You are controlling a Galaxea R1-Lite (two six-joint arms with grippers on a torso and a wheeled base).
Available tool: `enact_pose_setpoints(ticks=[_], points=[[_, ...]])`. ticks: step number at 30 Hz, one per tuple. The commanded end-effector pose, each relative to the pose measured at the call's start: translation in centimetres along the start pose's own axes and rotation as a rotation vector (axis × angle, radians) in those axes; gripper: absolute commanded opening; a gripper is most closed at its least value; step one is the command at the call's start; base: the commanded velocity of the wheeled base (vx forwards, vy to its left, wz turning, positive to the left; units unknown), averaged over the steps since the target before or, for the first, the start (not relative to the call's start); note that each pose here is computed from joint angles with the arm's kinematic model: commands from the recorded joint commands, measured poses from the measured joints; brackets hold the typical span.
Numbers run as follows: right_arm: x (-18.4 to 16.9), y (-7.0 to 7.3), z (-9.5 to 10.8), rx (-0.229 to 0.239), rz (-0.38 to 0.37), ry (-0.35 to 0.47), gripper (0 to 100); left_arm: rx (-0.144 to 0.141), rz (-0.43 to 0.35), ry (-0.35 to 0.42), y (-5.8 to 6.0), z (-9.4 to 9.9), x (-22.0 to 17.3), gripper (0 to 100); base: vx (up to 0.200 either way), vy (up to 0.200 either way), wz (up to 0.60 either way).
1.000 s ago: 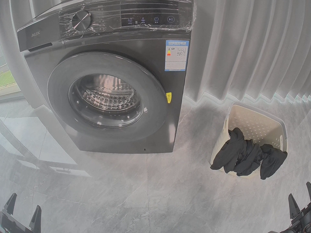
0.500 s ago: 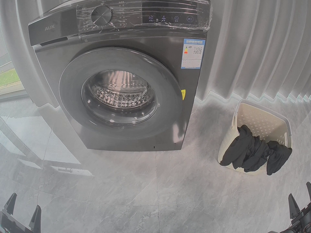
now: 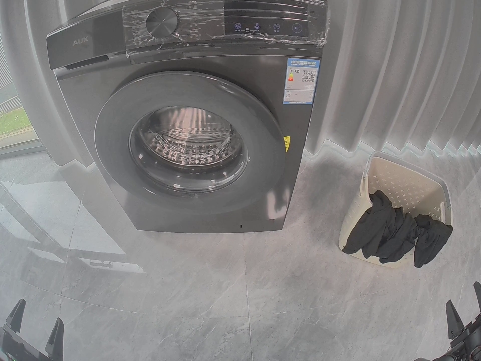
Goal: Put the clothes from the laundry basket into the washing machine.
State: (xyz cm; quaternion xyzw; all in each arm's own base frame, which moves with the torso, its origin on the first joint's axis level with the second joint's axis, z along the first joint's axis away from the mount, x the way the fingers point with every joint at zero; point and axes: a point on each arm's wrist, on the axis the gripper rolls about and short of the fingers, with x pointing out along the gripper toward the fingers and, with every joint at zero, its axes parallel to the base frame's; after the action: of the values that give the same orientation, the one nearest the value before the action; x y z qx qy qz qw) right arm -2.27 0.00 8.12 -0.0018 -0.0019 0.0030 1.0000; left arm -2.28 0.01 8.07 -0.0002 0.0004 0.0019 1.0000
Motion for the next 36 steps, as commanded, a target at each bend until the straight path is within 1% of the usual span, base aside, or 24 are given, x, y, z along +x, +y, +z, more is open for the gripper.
enact_pose_setpoints(ticks=[1, 7, 9, 21, 24, 27, 30, 34, 36], points=[[-0.01, 0.00, -0.53, -0.001, 0.002, -0.001, 100, -0.001, 0.002, 0.001, 0.00, -0.54, 0.00, 100, 0.000, 0.000, 0.00], [-0.01, 0.00, -0.53, 0.001, 0.002, -0.001, 100, 0.000, 0.001, 0.001, 0.00, -0.54, 0.00, 100, 0.000, 0.000, 0.00], [-0.01, 0.00, -0.53, -0.001, 0.000, -0.001, 100, -0.004, 0.001, 0.001, 0.01, -0.54, 0.00, 100, 0.000, 0.000, 0.00], [-0.01, 0.01, -0.53, -0.001, -0.001, -0.001, 100, -0.001, -0.001, 0.001, -0.01, -0.54, 0.00, 100, 0.000, 0.200, 0.00], [-0.01, 0.01, -0.54, -0.004, 0.002, 0.001, 100, 0.003, -0.001, 0.001, -0.01, -0.54, 0.00, 100, 0.000, 0.000, 0.00], [-0.01, 0.01, -0.54, 0.001, 0.000, 0.001, 100, -0.003, -0.001, 0.001, 0.00, -0.54, 0.00, 100, 0.000, 0.000, 0.00], [-0.01, 0.02, -0.53, -0.001, 0.003, -0.001, 100, 0.000, 0.001, 0.001, 0.00, -0.54, 0.00, 100, 0.000, 0.000, 0.00], [-0.01, 0.02, -0.50, -0.003, 0.006, -0.004, 100, -0.007, 0.001, -0.001, 0.01, -0.52, 0.00, 100, 0.200, 0.000, 0.00], [-0.02, 0.03, -0.39, -0.004, 0.008, -0.012, 100, -0.004, 0.001, 0.001, 0.01, -0.54, 0.00, 100, 0.200, 0.000, 0.00]])
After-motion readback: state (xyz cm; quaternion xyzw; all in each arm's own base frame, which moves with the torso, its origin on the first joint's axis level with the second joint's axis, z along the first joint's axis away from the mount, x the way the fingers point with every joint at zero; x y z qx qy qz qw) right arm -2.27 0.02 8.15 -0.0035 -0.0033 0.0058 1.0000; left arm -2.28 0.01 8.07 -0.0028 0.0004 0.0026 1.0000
